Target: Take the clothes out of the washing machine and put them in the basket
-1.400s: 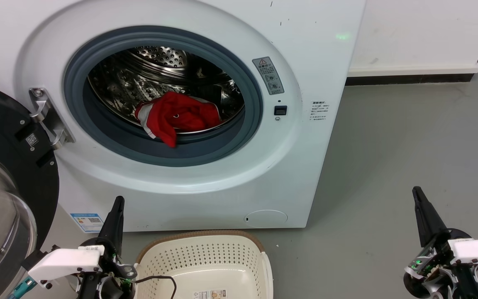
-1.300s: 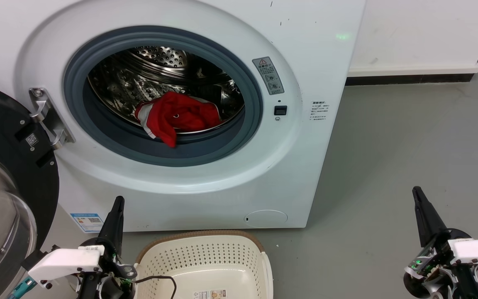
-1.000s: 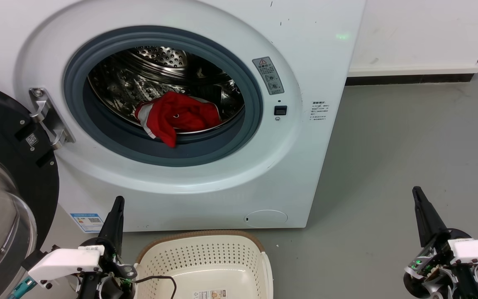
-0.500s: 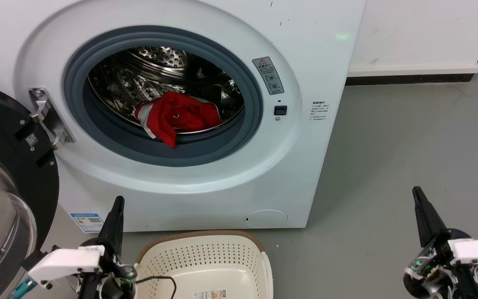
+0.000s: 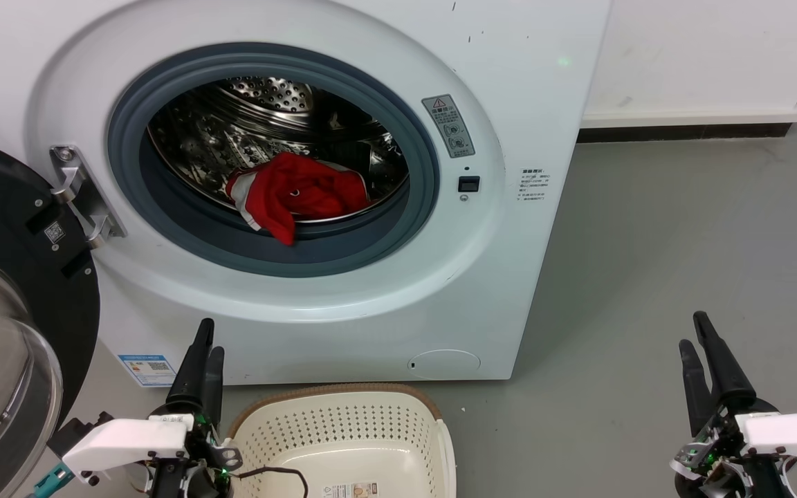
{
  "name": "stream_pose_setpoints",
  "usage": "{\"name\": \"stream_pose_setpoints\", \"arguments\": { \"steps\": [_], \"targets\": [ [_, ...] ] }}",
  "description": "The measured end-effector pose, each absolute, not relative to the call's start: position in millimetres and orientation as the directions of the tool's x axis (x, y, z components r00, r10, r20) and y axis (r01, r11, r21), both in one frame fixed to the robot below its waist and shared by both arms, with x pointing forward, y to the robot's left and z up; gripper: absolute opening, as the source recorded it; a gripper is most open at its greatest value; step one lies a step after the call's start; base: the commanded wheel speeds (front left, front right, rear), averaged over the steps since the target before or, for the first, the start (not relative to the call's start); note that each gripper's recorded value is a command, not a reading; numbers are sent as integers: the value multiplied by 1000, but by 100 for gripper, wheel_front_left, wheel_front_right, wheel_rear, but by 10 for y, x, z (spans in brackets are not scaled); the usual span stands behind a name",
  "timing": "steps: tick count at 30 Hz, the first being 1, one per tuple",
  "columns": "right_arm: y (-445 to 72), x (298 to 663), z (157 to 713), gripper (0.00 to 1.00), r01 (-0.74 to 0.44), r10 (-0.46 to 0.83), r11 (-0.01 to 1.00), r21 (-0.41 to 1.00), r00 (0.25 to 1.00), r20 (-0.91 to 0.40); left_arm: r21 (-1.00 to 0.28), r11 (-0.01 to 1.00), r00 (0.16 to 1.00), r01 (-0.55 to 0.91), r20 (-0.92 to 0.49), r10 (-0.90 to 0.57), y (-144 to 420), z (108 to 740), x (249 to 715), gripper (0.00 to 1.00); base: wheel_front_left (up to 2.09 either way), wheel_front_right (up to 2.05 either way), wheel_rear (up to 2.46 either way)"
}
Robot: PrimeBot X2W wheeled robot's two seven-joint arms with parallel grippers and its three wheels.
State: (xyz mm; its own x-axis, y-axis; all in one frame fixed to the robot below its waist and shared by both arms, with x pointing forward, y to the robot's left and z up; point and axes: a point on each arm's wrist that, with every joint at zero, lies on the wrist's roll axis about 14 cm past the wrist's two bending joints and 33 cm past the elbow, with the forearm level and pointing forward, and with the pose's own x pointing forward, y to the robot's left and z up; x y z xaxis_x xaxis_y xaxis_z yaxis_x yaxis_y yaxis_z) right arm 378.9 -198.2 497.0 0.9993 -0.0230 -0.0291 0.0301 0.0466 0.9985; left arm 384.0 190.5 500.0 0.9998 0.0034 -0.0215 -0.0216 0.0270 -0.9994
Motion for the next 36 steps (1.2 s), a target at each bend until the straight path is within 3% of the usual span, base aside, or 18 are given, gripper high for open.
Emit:
{"name": "stream_pose_setpoints", "arguments": {
  "steps": [7,9,18,36],
  "targets": [
    [-1954,3799,5042,100,11,-25,157,987,1000,-7,-990,138,1000,14,15,7,1885,5123,3853,100,0,0,0],
    [-1936,3788,5080,100,0,-22,248,969,1000,5,-971,235,999,37,38,0,1856,5199,3859,100,0,0,0],
    [-1888,3785,5189,100,-32,-10,456,889,999,42,-901,428,997,74,75,-15,1792,5312,3863,100,0,0,0],
    [-1749,3725,5262,100,-79,45,768,636,997,68,-639,762,991,105,129,-28,1718,5471,3858,100,0,0,0]
  ]
}}
